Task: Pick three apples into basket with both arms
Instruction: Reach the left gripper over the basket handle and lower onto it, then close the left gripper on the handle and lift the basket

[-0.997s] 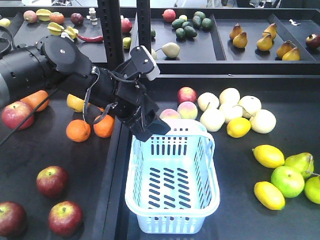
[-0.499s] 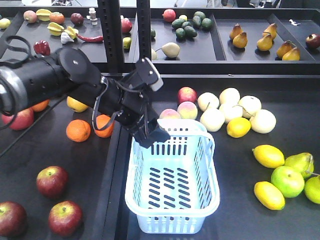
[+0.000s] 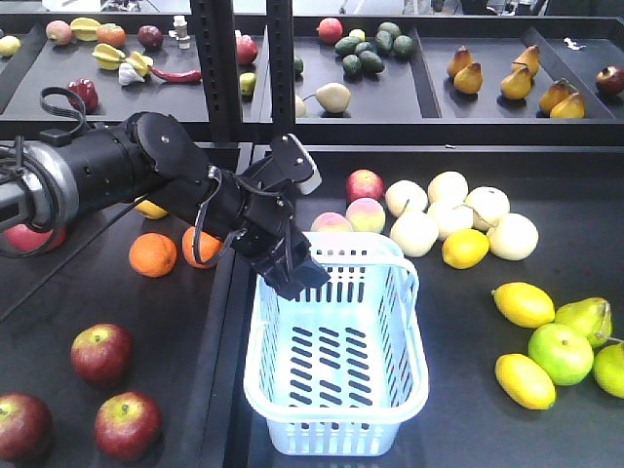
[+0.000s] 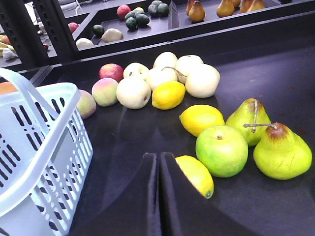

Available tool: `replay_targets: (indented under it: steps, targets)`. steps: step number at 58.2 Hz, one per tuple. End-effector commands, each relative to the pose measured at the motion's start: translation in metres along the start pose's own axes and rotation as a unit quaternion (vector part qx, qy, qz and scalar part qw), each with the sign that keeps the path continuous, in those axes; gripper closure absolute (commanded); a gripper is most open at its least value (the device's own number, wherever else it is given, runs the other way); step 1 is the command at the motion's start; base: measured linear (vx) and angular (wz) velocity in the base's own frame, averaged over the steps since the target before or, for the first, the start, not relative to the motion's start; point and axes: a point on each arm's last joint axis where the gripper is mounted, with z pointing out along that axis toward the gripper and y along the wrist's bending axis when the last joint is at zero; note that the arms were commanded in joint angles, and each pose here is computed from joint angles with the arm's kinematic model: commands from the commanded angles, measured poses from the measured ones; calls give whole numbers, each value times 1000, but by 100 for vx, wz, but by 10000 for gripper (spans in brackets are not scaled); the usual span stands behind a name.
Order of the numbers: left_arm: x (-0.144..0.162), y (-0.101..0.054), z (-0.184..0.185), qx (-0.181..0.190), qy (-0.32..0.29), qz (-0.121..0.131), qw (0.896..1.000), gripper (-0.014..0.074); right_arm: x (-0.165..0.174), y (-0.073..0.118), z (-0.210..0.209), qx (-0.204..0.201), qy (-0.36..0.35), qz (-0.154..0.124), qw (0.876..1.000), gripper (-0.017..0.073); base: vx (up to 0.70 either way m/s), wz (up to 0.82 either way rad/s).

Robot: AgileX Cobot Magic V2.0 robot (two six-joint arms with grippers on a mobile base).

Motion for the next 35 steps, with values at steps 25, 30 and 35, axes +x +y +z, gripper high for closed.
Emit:
replay_targets:
  steps: [25,30,35]
  targets:
    - [-38,-23,-55,-12,-71,31,997,601,-3,2,0,-11,-35,-4,999,564,0,0]
    - [-43,-31,-70,-12,-81,34,996,601,-3,2,0,-11,-35,-4,999,564,0,0]
    - [-49,-41,-89,-14,-94,30,995,601,-3,2,0,-11,-35,-4,999,564,0,0]
